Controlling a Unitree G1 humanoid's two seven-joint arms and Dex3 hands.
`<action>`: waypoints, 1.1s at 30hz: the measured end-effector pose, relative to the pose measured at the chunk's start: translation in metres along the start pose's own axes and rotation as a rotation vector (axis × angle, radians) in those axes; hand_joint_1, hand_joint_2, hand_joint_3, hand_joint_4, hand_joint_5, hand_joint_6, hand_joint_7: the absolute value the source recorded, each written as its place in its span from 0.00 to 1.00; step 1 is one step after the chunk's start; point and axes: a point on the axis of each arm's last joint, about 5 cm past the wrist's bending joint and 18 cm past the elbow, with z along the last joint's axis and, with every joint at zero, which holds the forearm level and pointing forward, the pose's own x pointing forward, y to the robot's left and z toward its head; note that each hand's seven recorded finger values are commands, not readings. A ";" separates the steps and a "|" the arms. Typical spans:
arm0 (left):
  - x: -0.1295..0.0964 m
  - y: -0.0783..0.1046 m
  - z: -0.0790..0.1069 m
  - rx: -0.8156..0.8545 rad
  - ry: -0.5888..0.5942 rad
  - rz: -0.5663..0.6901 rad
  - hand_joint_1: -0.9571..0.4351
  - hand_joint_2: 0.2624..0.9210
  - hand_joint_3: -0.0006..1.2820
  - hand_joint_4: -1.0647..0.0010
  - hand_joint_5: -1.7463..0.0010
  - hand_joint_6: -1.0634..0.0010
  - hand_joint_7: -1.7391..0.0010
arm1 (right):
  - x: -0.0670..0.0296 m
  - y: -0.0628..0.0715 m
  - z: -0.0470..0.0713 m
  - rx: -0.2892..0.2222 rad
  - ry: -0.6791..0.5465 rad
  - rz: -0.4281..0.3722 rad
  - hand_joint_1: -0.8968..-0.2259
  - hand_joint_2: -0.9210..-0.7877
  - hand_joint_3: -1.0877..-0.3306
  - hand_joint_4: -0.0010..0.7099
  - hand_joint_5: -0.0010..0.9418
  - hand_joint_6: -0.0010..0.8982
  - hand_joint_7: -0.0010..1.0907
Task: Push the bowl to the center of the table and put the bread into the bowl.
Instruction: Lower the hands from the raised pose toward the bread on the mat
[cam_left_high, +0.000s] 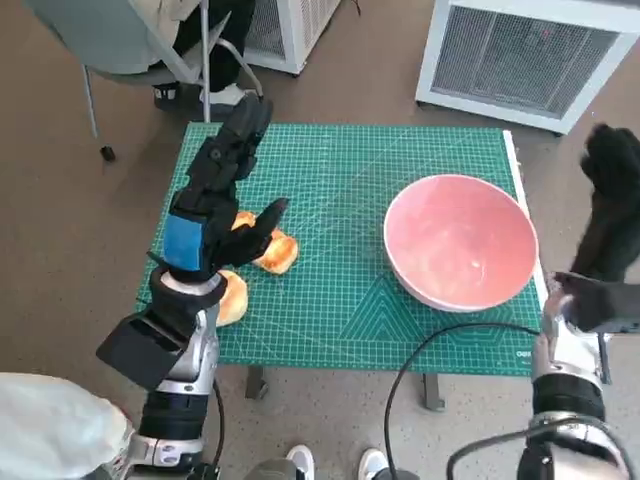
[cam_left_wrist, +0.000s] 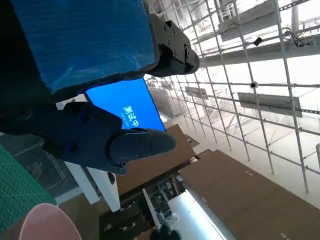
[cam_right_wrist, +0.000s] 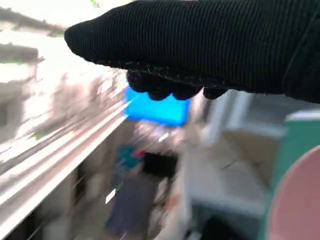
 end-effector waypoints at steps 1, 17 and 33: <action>0.000 0.000 0.000 0.000 0.001 0.001 0.39 1.00 0.30 0.69 1.00 0.63 0.98 | -0.0013 -0.001 -0.002 -0.003 0.021 -0.009 0.60 0.00 0.29 0.40 0.05 0.00 0.62; -0.001 0.000 0.000 0.007 0.004 0.001 0.39 1.00 0.30 0.69 1.00 0.63 0.98 | -0.0224 0.003 -0.027 0.105 0.332 -0.040 0.66 0.00 0.26 0.33 0.01 0.01 0.51; -0.001 0.007 0.001 0.027 0.006 -0.004 0.38 1.00 0.30 0.69 1.00 0.63 0.98 | -0.0384 0.034 -0.038 0.175 0.525 -0.014 0.67 0.00 0.25 0.39 0.03 0.04 0.60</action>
